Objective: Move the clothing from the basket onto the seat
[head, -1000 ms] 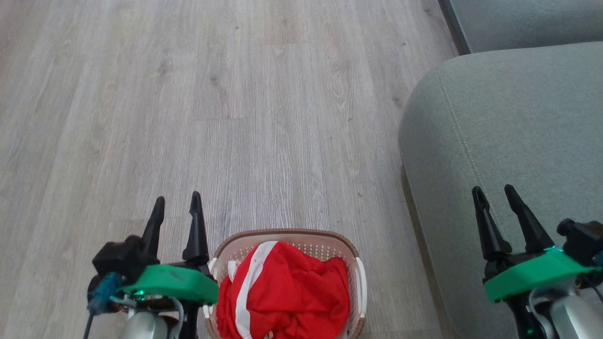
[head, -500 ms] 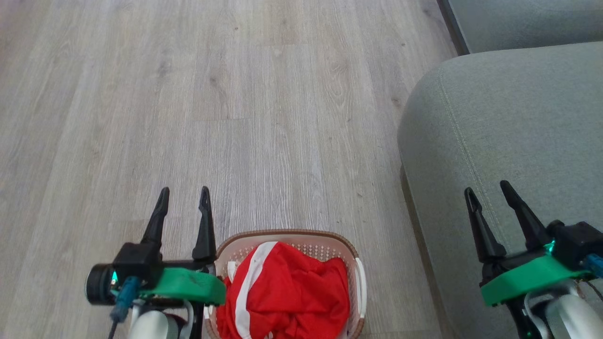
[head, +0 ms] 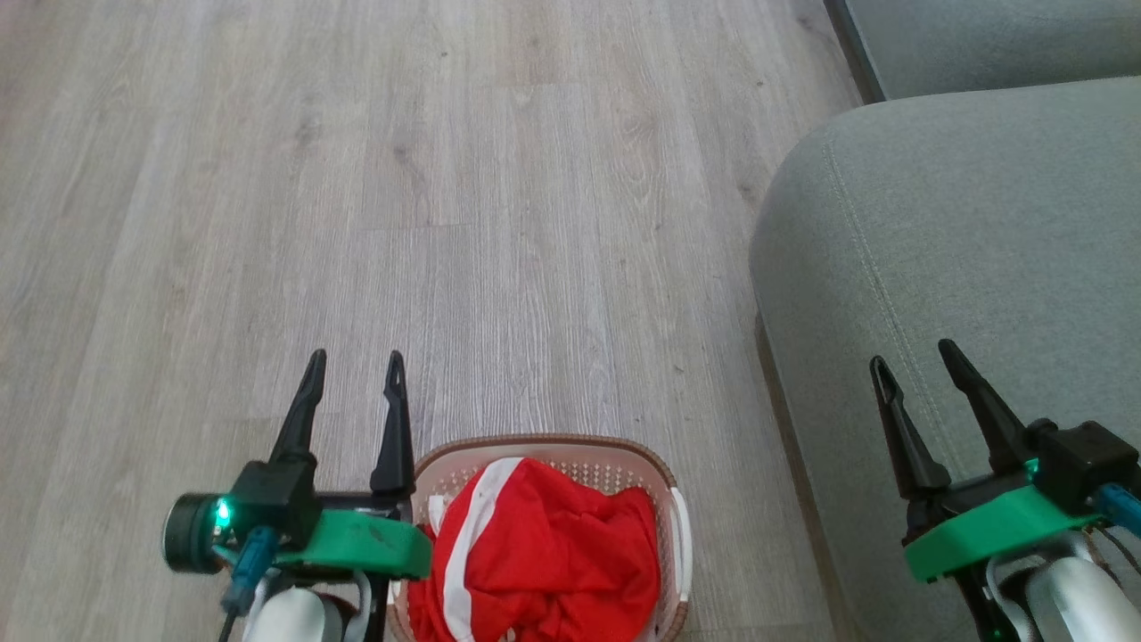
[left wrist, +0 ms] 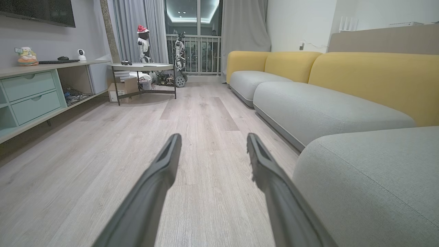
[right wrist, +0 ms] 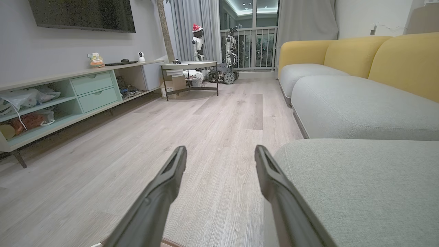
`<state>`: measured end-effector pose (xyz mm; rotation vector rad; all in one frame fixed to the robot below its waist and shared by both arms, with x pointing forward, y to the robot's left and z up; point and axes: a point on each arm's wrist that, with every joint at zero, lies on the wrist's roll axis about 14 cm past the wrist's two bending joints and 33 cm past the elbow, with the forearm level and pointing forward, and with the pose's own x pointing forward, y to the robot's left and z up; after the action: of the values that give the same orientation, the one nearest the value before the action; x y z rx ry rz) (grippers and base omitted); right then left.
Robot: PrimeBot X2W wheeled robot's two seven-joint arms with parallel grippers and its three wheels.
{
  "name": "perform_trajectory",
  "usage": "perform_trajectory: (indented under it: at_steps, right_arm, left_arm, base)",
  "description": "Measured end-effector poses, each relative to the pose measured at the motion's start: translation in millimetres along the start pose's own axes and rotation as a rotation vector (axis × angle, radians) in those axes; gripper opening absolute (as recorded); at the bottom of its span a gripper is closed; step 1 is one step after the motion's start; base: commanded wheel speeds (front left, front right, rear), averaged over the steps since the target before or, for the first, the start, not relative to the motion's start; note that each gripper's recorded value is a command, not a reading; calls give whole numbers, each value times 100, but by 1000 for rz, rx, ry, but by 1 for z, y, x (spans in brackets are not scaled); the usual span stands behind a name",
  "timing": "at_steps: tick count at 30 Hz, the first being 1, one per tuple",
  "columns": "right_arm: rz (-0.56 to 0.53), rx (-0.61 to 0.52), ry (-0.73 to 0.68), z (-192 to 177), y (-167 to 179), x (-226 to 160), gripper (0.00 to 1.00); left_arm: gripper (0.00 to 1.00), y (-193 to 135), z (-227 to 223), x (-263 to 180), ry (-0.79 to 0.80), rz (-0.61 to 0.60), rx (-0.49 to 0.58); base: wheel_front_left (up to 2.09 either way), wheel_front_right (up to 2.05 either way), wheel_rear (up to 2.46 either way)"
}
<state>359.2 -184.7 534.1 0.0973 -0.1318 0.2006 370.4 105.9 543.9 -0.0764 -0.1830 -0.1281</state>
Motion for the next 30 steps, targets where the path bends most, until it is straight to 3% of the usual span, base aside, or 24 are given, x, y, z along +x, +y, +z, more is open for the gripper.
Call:
perform_trajectory:
  at_steps: [13, 30]
  right_arm:
    - [-16, 1, -8, 3, -7, 3, 100]
    - [-80, 21, -45, 14, -39, 23, 100]
  left_arm:
    - [100, -7, -11, 5, 31, -15, -19]
    - [100, -37, -77, 30, 201, -84, -40]
  base:
    - [0, 0, 0]
    - [0, 0, 0]
